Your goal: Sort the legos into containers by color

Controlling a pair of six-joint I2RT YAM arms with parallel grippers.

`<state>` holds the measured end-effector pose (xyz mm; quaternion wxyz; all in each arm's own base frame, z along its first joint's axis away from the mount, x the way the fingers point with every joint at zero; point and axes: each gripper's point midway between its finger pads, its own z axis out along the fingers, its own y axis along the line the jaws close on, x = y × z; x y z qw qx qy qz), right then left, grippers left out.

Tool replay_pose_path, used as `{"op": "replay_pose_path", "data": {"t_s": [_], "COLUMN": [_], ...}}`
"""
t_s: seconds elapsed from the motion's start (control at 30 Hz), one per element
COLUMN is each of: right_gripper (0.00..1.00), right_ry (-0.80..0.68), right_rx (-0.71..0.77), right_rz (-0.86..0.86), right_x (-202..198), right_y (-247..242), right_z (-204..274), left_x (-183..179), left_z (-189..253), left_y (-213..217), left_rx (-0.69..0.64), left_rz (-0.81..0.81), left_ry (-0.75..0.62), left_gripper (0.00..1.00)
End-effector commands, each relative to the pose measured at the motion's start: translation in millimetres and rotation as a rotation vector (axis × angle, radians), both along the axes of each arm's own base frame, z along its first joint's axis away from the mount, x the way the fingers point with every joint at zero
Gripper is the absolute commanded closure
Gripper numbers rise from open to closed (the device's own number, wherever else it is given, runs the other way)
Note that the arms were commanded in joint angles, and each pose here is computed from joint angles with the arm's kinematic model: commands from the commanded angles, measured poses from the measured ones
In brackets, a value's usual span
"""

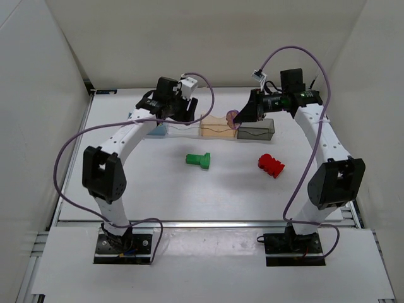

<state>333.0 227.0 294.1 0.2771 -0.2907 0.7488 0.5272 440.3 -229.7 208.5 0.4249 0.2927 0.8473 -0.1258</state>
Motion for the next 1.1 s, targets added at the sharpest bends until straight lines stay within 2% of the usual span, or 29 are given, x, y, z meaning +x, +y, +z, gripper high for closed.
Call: {"op": "replay_pose_path", "data": {"t_s": [0.0, 0.27, 0.67, 0.87, 0.93, 1.07], "right_gripper": [1.00, 1.00, 1.00, 1.00, 1.00, 1.00], "right_ry": [-0.075, -0.075, -0.057, -0.058, -0.053, -0.053], "right_rx": [-0.009, -0.014, -0.013, -0.015, -0.015, -0.016], "right_rz": [-0.027, -0.077, -0.083, -0.088, -0.085, -0.084], "right_x": [-2.9, 1.0, 0.2, 3.4, 3.1, 4.3], "right_y": [-8.7, -23.2, -24.7, -25.6, -25.0, -24.9], "right_z": [14.1, 16.4, 13.4, 12.2, 11.1, 10.1], "left_x": [1.3, 46.2, 76.7, 82.4, 86.1, 90.1], "left_z": [-4.3, -41.9, -68.0, -77.8, -81.0, -81.8], "left_y": [0.0, 26.2, 34.7, 39.2, 42.9, 47.0], "left_rx": [-0.118, -0.125, -0.091, -0.070, -0.062, -0.058], "left_rz": [0.124, 0.257, 0.296, 0.306, 0.320, 0.332], "left_ry": [0.155, 0.228, 0.221, 0.218, 0.216, 0.210], "left_gripper": [0.90, 0.90, 0.86, 0.72, 0.60, 0.45]}}
